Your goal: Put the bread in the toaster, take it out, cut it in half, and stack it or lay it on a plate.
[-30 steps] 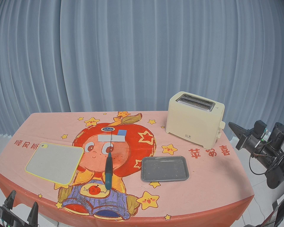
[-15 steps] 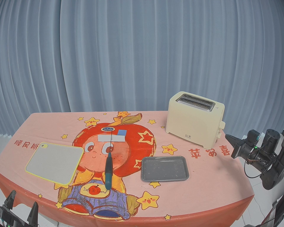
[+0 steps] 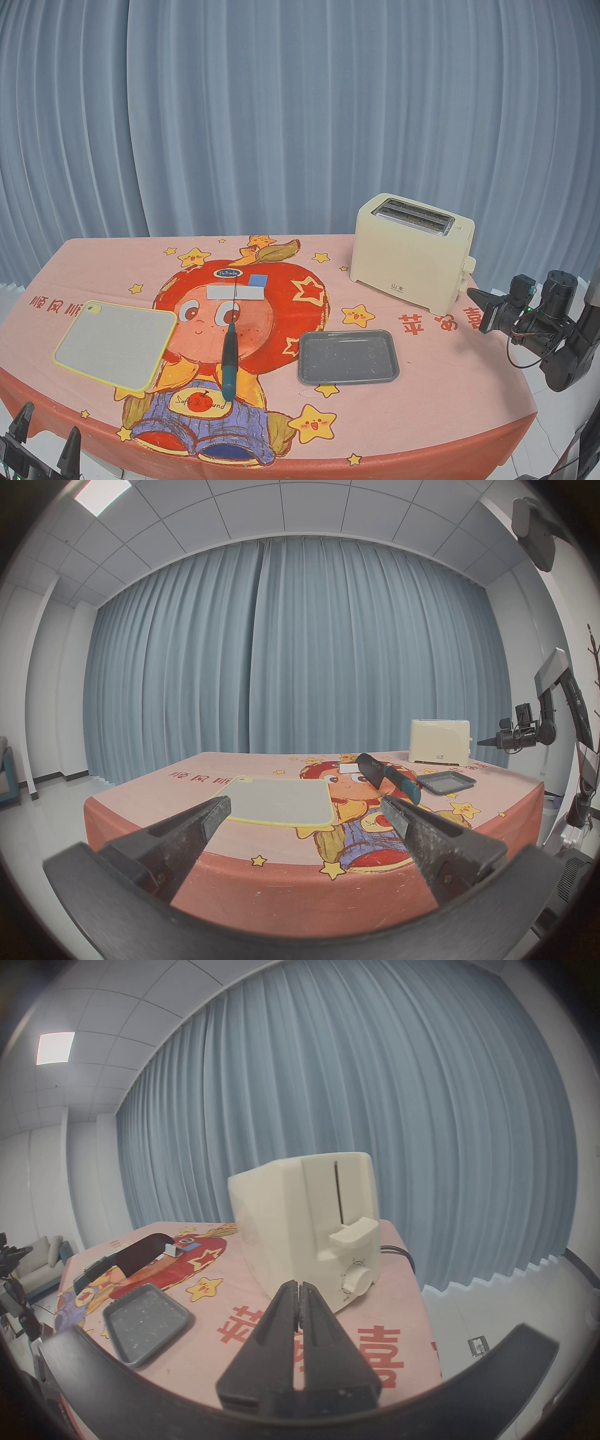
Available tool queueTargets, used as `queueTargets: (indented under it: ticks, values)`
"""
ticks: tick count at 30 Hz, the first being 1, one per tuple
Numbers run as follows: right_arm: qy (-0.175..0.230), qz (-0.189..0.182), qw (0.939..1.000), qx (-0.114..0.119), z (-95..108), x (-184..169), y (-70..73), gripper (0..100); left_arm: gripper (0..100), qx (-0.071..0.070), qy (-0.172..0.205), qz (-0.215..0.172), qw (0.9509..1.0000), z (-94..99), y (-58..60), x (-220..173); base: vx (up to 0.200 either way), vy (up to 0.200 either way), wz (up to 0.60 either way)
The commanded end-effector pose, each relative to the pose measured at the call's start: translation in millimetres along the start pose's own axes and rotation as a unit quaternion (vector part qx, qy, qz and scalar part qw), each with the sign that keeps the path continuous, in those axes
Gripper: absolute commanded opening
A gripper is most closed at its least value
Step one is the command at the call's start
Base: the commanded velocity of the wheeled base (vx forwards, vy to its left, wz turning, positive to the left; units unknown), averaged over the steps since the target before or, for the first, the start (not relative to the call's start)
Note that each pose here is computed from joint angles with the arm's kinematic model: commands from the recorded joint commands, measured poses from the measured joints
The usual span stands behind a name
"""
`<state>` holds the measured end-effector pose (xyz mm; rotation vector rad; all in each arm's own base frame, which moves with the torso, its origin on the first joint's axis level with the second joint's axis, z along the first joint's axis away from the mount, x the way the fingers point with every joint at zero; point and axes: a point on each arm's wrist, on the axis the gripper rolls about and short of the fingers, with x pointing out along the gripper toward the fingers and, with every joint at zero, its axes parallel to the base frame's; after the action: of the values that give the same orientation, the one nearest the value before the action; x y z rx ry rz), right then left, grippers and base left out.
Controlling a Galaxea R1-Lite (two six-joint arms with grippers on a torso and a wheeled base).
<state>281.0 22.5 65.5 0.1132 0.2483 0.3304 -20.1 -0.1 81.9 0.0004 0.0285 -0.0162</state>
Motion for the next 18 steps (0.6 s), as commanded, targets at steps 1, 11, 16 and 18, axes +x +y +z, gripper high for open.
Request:
queueTargets:
  ticks: [1,11,16,18]
  values:
    - [-0.001,-0.028,0.9996,-0.001,-3,8,-7.6,0,100,0.0,0.009,0.0,1.0,-4.9,0.0,1,0.0,0.0,0.0]
    - [0.005,-0.03,0.9995,0.0,-9,21,-11.3,0,100,0.0,0.009,0.0,1.0,-4.9,0.0,1,0.0,0.0,0.0]
    - [0.005,-0.03,0.9995,0.002,-11,30,-14.5,0,100,0.0,0.009,0.0,1.0,-4.9,0.0,1,0.0,0.0,0.0]
    - [0.003,-0.03,0.9995,0.001,-11,32,-15.2,0,100,0.0,0.009,0.0,1.0,-4.9,0.0,1,0.0,0.0,0.0]
